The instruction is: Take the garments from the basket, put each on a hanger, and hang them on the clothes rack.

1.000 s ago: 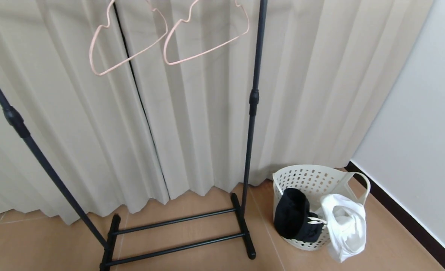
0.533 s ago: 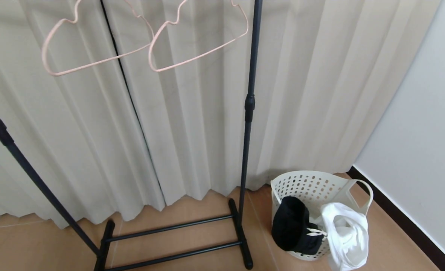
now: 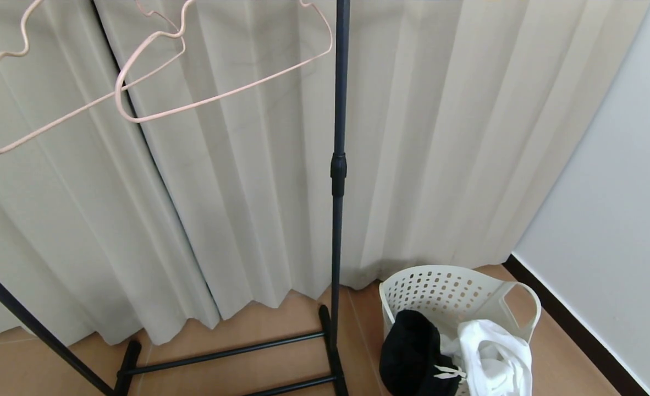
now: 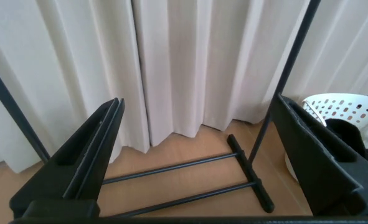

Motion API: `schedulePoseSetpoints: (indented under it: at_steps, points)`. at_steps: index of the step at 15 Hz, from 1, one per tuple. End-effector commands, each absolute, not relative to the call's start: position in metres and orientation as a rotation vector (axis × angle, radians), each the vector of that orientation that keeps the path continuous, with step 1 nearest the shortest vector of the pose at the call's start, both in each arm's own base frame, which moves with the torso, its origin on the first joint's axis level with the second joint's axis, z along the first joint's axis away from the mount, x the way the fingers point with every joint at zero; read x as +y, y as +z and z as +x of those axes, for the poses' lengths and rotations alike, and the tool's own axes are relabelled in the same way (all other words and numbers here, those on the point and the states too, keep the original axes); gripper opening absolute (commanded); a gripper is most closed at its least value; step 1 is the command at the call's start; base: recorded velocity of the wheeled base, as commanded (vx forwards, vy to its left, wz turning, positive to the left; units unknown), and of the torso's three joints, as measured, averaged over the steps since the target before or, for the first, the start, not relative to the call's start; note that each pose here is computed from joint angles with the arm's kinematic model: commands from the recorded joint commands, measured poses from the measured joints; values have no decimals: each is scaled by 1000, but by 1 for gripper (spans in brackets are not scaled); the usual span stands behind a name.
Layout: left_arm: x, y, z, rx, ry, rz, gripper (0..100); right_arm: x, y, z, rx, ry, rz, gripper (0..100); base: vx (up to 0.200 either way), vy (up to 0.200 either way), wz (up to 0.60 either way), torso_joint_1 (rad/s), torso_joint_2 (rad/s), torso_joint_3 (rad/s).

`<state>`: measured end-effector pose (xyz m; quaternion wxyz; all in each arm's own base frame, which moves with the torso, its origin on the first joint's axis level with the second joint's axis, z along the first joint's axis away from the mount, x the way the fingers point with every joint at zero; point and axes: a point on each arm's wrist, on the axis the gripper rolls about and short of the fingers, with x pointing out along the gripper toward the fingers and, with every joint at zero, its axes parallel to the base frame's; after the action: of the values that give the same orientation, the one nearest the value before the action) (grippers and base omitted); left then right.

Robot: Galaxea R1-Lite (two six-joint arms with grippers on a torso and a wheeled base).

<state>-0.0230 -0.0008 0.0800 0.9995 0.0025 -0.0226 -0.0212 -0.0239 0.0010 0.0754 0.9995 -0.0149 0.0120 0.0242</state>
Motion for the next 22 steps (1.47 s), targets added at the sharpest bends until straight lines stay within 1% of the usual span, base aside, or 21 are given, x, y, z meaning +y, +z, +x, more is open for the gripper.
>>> schedulePoseSetpoints:
  at_steps: [1,6,22]
  points:
    - [-1,80,-23,-45,-43,5,100,1,75,-24,24,49,-30,100,0,0,0,0,0,0]
    - [-1,80,-23,-45,-44,7,100,1,75,-24,24,49,-30,100,0,0,0,0,1,-22]
    - [-1,80,-23,-43,-44,5,100,1,75,-24,24,51,-33,100,0,0,0,4,2,-192]
